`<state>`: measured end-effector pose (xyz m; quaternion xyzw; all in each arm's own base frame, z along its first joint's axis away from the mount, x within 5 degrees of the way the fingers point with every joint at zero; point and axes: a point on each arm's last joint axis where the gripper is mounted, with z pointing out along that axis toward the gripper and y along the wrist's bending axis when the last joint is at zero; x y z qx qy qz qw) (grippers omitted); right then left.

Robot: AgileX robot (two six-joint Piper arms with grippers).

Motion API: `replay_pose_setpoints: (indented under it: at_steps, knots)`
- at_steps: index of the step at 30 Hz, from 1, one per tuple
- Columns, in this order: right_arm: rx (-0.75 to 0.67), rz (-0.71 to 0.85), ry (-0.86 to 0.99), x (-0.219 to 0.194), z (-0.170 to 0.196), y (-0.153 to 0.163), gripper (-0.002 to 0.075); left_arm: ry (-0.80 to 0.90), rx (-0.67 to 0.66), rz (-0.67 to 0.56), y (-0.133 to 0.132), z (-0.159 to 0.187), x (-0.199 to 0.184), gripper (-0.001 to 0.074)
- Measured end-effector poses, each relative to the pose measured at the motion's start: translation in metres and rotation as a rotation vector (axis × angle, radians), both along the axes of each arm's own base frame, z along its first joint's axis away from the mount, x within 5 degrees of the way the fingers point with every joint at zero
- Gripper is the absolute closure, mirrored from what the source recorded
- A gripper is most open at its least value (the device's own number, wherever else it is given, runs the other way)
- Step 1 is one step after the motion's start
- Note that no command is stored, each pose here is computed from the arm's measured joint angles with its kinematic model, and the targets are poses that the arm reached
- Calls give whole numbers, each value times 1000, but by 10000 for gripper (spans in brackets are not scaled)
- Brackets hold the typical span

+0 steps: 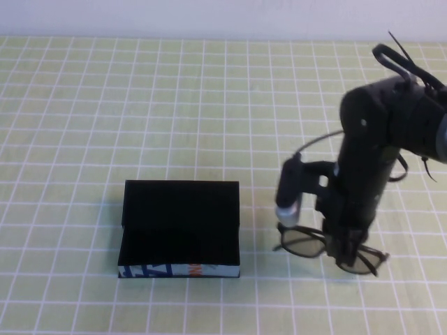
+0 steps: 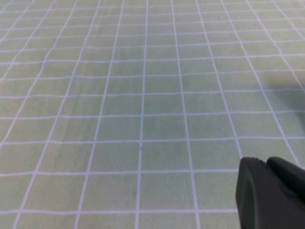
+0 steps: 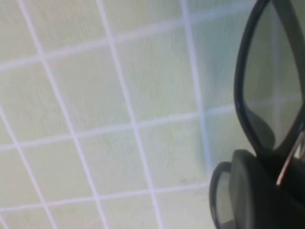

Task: Return glasses to glasses case
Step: Pick up the glasses from the table, then place the glasses in the glasses case

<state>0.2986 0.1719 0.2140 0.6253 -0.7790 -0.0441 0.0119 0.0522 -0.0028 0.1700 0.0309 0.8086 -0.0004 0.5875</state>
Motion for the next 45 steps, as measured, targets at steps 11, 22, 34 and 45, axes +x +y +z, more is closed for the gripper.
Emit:
replay_pose_setpoints:
  at_steps: [11,22,34,45]
  knots:
    - [155,235,-223,-12,70,99,707,0,0,0,0,0,0,738]
    - [100,447,-251,-16,37,164,709,0,0,0,0,0,0,738]
    - [86,498,-234,-25,26,178,709,0,0,0,0,0,0,738]
    - [138,385,-280,-21,46,187,710,0,0,0,0,0,0,738]
